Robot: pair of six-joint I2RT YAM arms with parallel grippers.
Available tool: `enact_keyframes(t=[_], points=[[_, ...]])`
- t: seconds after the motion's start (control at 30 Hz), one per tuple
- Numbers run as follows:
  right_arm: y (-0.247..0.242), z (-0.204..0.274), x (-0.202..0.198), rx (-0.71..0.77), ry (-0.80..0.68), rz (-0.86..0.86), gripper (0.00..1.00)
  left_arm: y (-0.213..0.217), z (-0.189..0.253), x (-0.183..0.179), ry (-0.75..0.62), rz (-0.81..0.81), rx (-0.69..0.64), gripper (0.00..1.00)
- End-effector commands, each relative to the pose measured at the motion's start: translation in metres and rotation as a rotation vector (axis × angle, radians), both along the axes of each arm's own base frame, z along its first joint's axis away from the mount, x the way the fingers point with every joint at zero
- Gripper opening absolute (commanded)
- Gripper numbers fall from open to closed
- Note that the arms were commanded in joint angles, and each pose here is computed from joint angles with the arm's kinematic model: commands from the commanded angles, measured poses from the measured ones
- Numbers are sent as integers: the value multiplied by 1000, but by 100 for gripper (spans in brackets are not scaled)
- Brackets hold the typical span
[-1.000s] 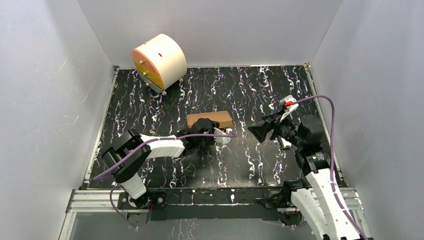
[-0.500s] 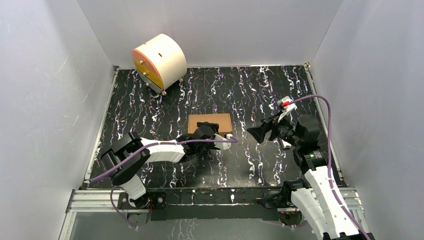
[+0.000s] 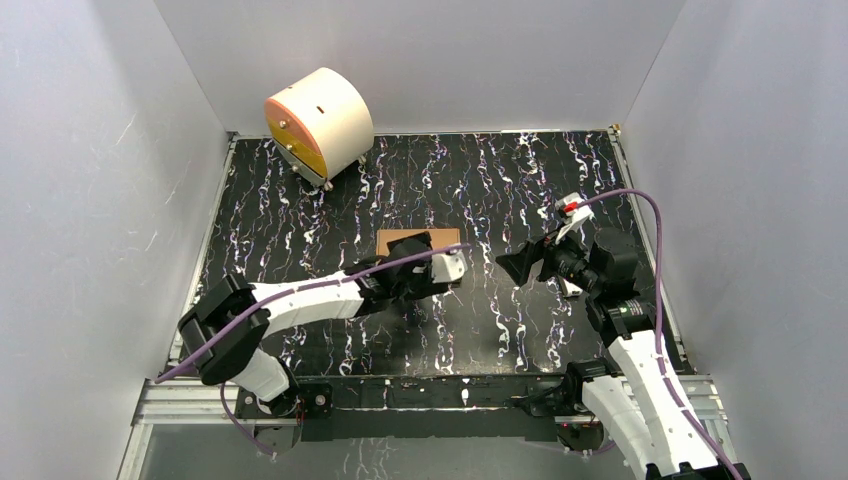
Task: Fold the paper box
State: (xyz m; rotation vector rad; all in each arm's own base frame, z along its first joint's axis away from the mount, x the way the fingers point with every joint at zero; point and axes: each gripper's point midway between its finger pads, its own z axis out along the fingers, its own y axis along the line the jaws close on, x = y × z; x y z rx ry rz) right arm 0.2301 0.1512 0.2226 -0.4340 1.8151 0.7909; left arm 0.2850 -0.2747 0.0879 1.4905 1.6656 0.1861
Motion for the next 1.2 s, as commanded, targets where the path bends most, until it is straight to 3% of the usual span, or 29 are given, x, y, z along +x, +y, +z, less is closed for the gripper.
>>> enact_keyframes(t=[0.0,0.17,0.37,0.63,0.93,1.17], points=[[-5,16,7,-19,-36,-33,99,8,41,18,28,215,-183,81],[-11,19,9,-31,-46,-71,98,35,63,40,91,430,-330,83],[-31,22,14,-88,-49,-188,99,95,93,61,135,736,-600,91],[-55,30,16,-112,-87,-323,98,179,118,39,136,1008,-940,95],[-77,42,12,-113,-156,-449,98,234,168,-24,-121,1024,-1211,94],[-89,56,5,-102,-222,-511,99,250,189,-55,-256,918,-1267,94]])
